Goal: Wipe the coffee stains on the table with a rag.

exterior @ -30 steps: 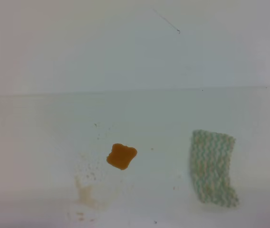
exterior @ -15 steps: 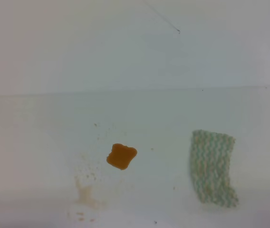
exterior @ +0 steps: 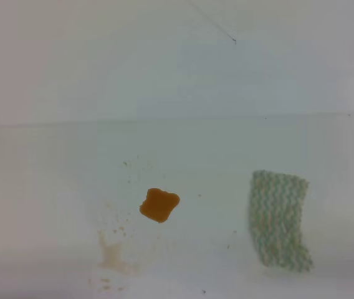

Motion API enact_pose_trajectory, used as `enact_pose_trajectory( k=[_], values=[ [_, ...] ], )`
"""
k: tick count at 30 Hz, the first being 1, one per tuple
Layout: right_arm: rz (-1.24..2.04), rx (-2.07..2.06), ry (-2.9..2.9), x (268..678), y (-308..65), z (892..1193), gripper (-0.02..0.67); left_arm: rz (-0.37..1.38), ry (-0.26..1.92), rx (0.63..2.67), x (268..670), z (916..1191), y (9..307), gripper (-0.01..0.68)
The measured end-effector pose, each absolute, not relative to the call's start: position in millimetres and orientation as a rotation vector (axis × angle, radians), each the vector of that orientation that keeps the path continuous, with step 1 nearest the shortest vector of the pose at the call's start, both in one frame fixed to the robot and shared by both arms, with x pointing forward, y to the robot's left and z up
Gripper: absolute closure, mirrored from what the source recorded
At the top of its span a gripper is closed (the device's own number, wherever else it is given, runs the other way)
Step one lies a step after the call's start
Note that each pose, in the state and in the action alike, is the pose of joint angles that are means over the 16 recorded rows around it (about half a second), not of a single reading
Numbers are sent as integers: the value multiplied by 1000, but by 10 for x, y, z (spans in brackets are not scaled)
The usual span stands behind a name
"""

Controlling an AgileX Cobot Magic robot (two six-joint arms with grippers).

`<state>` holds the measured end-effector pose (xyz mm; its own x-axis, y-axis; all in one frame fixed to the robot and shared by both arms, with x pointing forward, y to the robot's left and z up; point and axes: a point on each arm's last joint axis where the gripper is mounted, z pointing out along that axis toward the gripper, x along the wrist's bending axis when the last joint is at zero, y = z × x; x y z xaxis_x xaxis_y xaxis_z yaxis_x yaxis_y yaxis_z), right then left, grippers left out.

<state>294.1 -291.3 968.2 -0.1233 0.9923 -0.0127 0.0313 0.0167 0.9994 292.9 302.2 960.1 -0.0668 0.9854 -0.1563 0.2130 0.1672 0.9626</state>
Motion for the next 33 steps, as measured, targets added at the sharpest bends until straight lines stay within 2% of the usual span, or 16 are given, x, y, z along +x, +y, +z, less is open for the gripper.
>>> enact_pose_trajectory(
  k=[11,21,27,33],
  values=[
    [1578,1091,886,2880,-2998,10109,652,1010,1479,1218,2929,9601,3022,675],
    [1514,990,914,2848,-2987,10819,652,1010,1479,1218,2929,9601,3022,675],
    [1355,992,1199,3094,-2881,11157,652,1010,1479,1218,2929,9601,3022,675],
    [1252,1087,1481,3527,-2764,11244,651,1010,1479,1218,2929,9601,3022,675]
  ],
)
